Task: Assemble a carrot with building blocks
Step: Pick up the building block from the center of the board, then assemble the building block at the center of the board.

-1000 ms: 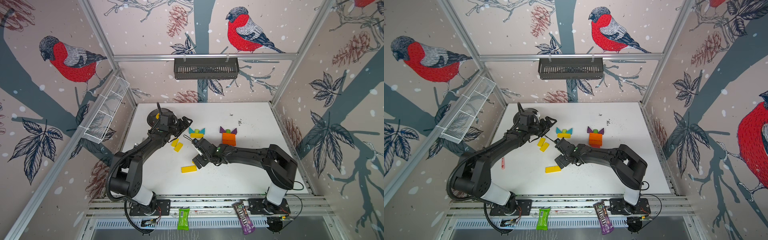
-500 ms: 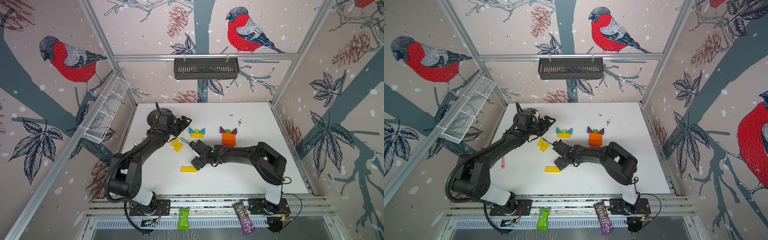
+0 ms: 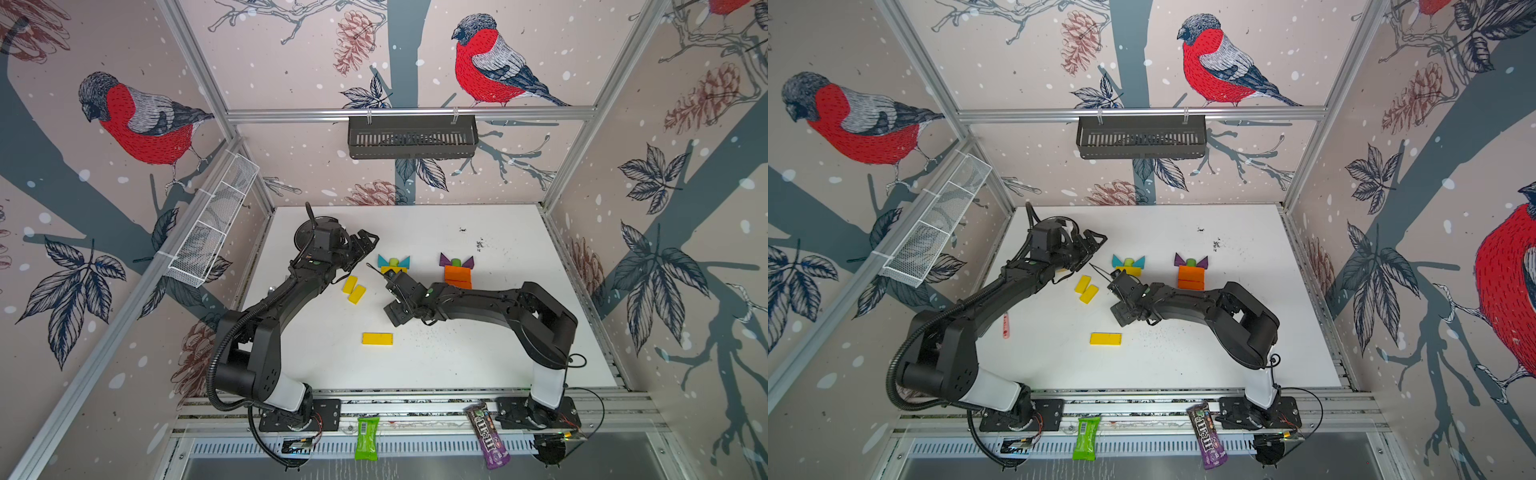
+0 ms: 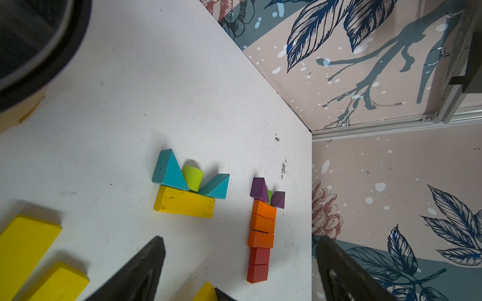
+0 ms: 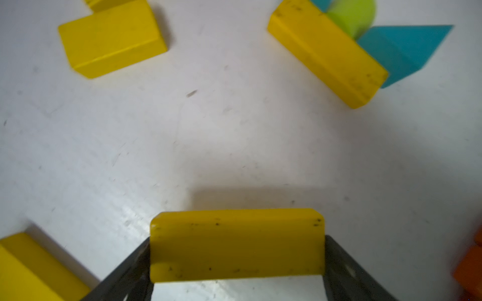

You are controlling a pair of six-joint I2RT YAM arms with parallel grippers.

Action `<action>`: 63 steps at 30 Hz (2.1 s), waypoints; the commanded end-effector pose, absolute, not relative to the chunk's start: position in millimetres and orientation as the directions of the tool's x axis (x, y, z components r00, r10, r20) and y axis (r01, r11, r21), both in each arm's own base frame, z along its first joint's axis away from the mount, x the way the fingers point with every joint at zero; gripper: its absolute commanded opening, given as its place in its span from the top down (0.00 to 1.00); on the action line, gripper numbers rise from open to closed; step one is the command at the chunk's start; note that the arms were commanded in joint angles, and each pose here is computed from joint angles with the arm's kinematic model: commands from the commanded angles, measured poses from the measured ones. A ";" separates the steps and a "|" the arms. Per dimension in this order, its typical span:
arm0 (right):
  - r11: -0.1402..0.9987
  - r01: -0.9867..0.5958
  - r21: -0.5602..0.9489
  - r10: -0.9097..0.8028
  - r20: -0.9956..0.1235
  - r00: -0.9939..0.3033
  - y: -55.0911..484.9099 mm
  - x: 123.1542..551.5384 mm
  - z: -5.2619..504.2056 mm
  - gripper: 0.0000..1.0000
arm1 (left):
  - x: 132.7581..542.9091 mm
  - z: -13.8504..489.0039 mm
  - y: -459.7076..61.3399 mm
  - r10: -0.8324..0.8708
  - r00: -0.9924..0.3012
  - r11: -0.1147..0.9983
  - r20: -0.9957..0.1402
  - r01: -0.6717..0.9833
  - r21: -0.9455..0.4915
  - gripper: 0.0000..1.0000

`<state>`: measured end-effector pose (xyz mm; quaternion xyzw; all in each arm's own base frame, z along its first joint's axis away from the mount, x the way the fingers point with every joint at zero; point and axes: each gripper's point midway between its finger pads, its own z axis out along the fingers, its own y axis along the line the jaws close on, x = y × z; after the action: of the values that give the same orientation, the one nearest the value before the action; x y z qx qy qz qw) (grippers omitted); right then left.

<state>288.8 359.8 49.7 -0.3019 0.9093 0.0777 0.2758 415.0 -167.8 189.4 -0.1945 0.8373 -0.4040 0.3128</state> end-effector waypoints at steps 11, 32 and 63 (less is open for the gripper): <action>0.951 -0.263 0.160 -0.119 -0.598 -0.793 373.0 340.0 53.0 0.25 | 422.0 210.1 -142.3 -0.615 -0.654 0.625 -0.440 -0.064 -0.778 0.09; 0.969 -0.169 0.182 -0.033 -0.579 -0.815 381.3 363.1 23.3 0.18 | 425.6 223.2 -122.3 -0.663 -0.604 0.603 -0.442 -0.080 -0.794 0.09; 0.967 -0.179 0.179 -0.043 -0.581 -0.813 387.6 349.0 36.5 0.01 | 426.1 221.9 -124.1 -0.663 -0.613 0.590 -0.429 -0.076 -0.804 0.09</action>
<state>352.4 391.0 33.8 -0.0618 0.9428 0.1168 0.3060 423.2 -123.9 216.6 -0.2327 0.8148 -0.3847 0.3659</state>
